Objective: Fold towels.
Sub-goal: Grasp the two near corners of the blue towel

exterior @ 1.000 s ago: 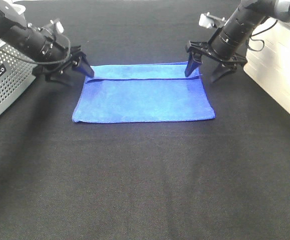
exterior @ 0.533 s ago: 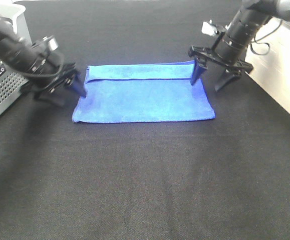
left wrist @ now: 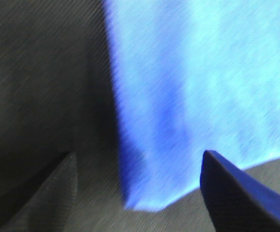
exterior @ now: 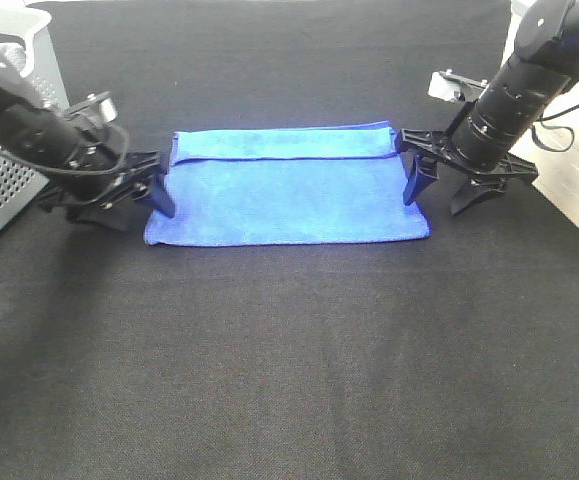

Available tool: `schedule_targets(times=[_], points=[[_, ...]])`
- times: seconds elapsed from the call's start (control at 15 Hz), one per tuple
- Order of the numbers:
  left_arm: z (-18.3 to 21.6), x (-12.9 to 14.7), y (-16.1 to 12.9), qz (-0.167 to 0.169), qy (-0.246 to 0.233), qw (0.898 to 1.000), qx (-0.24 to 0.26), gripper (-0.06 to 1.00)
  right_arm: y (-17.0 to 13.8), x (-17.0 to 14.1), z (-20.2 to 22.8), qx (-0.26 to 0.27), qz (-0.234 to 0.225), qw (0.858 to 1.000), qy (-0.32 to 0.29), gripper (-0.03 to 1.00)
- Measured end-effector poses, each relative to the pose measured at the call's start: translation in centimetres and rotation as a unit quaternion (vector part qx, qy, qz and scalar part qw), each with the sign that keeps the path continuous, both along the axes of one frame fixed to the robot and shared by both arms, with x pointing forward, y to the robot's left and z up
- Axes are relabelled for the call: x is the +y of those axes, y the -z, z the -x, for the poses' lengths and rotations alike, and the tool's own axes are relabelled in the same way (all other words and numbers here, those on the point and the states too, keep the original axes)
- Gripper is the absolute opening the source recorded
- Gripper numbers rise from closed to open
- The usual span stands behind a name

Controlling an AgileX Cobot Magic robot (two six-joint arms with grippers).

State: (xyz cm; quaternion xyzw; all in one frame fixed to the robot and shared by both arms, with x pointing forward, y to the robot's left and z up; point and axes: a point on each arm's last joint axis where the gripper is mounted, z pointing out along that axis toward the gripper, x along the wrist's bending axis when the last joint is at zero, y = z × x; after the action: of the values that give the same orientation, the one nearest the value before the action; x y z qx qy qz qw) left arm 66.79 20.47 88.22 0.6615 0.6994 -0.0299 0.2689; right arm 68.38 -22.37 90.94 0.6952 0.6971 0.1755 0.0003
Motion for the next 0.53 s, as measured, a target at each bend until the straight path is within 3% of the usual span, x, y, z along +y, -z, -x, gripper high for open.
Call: schedule_targets(times=[0.27,0.53], points=[[-0.2,-0.7,1.5,0.012,-0.022,1.0,0.004,0.68,0.5,0.2,-0.2,-0.009,-0.005,1.0,-0.016,0.62],[-1.7,-1.9,1.9,0.034,-0.007,0.999,0.005,0.67,2.9,1.3,-0.4,0.007,-0.071,0.997,-0.019,0.6]])
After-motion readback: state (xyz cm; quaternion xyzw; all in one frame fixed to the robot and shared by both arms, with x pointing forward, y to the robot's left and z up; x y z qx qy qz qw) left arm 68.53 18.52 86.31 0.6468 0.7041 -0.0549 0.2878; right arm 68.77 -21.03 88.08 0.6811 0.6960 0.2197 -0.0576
